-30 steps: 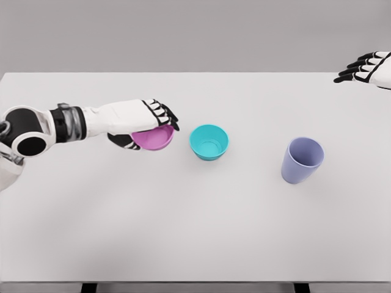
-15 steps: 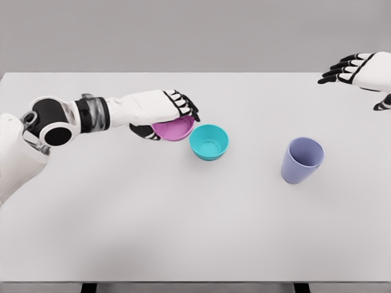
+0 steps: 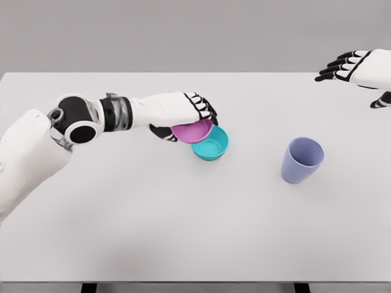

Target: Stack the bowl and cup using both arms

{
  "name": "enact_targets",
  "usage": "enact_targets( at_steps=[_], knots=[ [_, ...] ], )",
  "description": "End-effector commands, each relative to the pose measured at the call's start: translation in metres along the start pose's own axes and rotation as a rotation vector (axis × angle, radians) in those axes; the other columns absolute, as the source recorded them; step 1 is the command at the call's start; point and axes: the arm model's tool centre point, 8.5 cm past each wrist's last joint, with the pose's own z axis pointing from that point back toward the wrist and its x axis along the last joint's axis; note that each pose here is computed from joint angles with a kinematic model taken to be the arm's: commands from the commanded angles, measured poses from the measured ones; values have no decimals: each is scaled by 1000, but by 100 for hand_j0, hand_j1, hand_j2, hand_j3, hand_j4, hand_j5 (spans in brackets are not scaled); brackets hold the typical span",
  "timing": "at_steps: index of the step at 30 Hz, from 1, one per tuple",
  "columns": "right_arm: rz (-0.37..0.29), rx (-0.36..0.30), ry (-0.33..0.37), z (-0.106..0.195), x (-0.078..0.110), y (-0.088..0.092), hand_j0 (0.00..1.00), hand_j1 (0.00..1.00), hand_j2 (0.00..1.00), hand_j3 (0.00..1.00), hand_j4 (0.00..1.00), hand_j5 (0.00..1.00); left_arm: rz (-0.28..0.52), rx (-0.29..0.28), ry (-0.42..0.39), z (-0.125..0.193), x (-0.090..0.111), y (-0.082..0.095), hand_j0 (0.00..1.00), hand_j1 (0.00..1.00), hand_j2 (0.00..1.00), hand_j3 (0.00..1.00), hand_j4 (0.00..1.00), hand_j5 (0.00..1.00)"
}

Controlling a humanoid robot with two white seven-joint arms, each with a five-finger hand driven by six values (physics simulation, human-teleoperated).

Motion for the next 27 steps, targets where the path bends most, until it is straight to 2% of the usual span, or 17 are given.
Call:
enact_targets(
  at_steps=[1, 20, 27],
  knots=[
    [-4, -3, 1, 0, 0, 0, 100, 100, 100, 100, 100, 100, -1, -5, -4, -7, 3, -2, 63, 63, 63, 63, 63, 63],
    [-1, -9, -2, -1, 1, -3, 100, 100, 100, 100, 100, 100, -46, -28, -56, -31, 24, 2, 64, 64, 64, 64, 64, 64],
    [-2, -9, -1, -1, 0, -2, 100, 100, 100, 100, 100, 100, -43, -35, -51, -36, 20, 1, 65, 65, 65, 65, 65, 65]
  ],
)
